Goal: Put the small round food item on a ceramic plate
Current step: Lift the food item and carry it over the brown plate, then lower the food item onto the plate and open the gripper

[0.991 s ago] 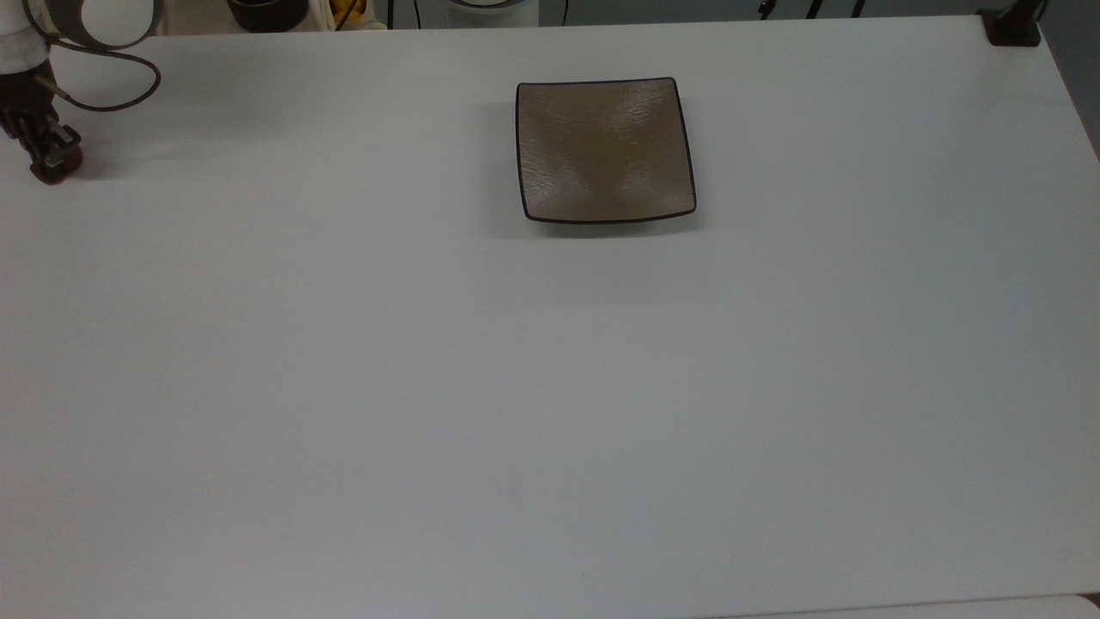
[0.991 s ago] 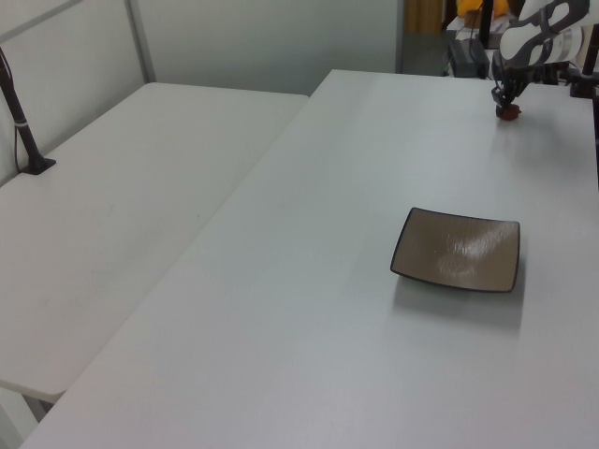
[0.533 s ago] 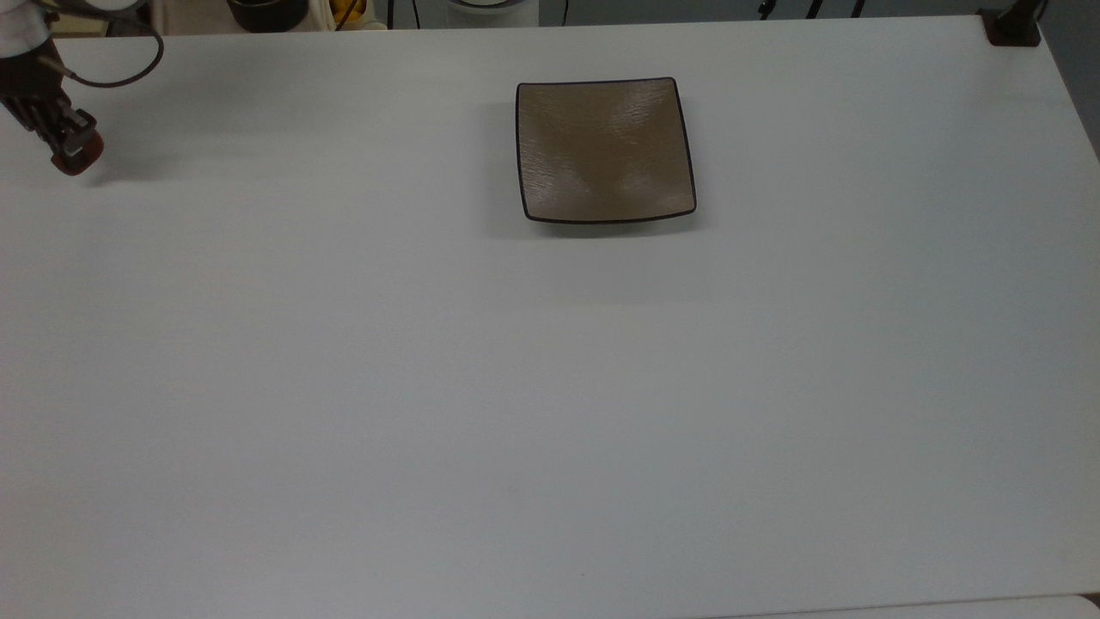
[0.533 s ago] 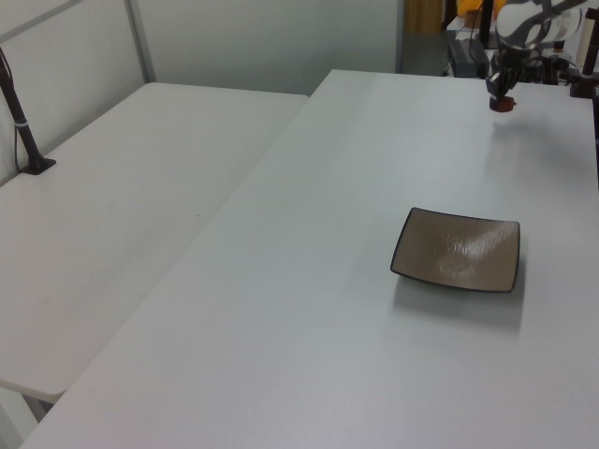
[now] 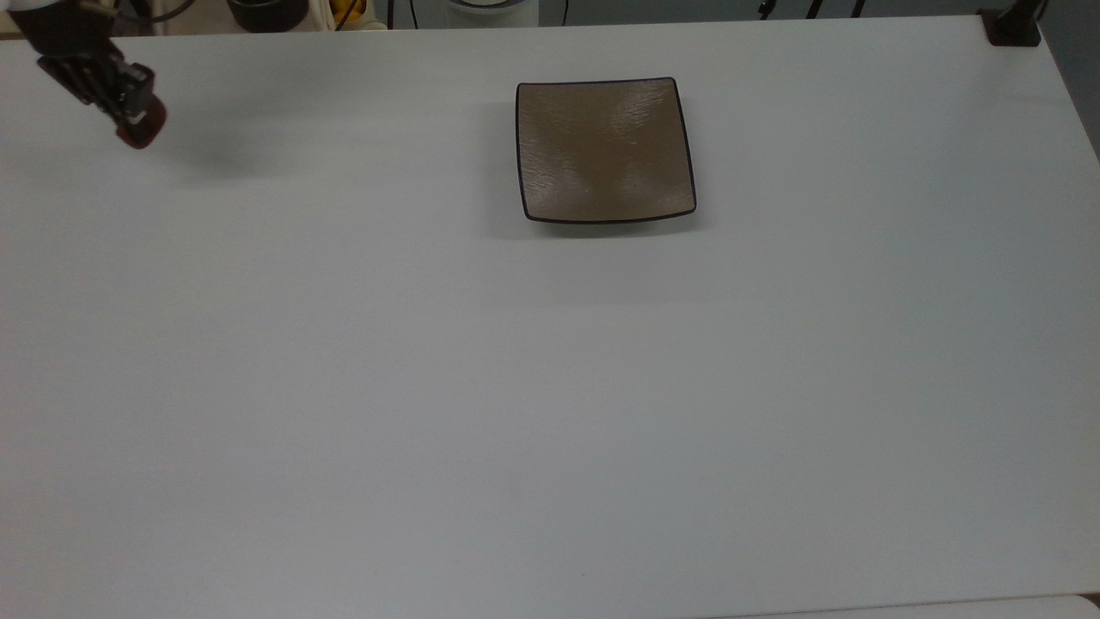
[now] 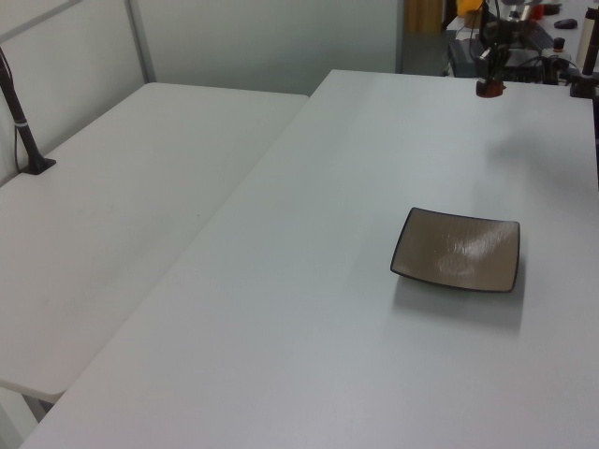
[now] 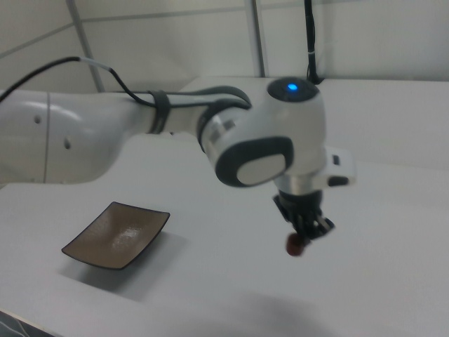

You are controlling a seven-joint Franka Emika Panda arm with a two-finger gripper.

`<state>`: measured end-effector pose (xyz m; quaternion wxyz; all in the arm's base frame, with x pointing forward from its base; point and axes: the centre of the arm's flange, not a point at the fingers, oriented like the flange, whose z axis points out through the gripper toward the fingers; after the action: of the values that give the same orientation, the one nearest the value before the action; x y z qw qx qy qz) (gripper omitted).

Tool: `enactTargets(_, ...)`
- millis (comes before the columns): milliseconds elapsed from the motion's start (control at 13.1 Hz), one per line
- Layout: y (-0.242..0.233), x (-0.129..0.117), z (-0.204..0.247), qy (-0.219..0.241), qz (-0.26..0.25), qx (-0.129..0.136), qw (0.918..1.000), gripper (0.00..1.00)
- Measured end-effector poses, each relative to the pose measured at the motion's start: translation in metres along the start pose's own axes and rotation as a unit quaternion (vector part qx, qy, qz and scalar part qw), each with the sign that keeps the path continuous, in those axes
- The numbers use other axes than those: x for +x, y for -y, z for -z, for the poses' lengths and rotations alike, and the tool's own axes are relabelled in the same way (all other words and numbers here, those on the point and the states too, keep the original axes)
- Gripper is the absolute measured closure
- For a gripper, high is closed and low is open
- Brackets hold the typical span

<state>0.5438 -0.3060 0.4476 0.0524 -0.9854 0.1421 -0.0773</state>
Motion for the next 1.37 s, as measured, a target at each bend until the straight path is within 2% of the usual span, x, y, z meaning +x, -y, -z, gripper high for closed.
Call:
enactTargets(305, 0.105, -0.004, 0.008, 0.023, 0.019, 0.030, 0.9991, 0.89)
enactTargets(610, 0.241, -0.016, -0.004, 0.045, 0.039, 0.049, 0.9970, 0.89)
enactTargets(762, 0.309, -0.037, -0.010, 0.060, 0.065, 0.057, 0.9945, 0.89)
enactTargets(1067, 0.389, -0.090, -0.044, 0.108, 0.118, 0.058, 0.9854, 0.89)
enactTargets(1219, 0.418, -0.119, -0.064, 0.134, 0.140, 0.049, 0.9798, 0.87)
enactTargets(1296, 0.428, -0.133, -0.076, 0.147, 0.150, 0.042, 0.9766, 0.83)
enactTargets(1372, 0.431, -0.139, -0.082, 0.154, 0.155, 0.039, 0.9750, 0.75)
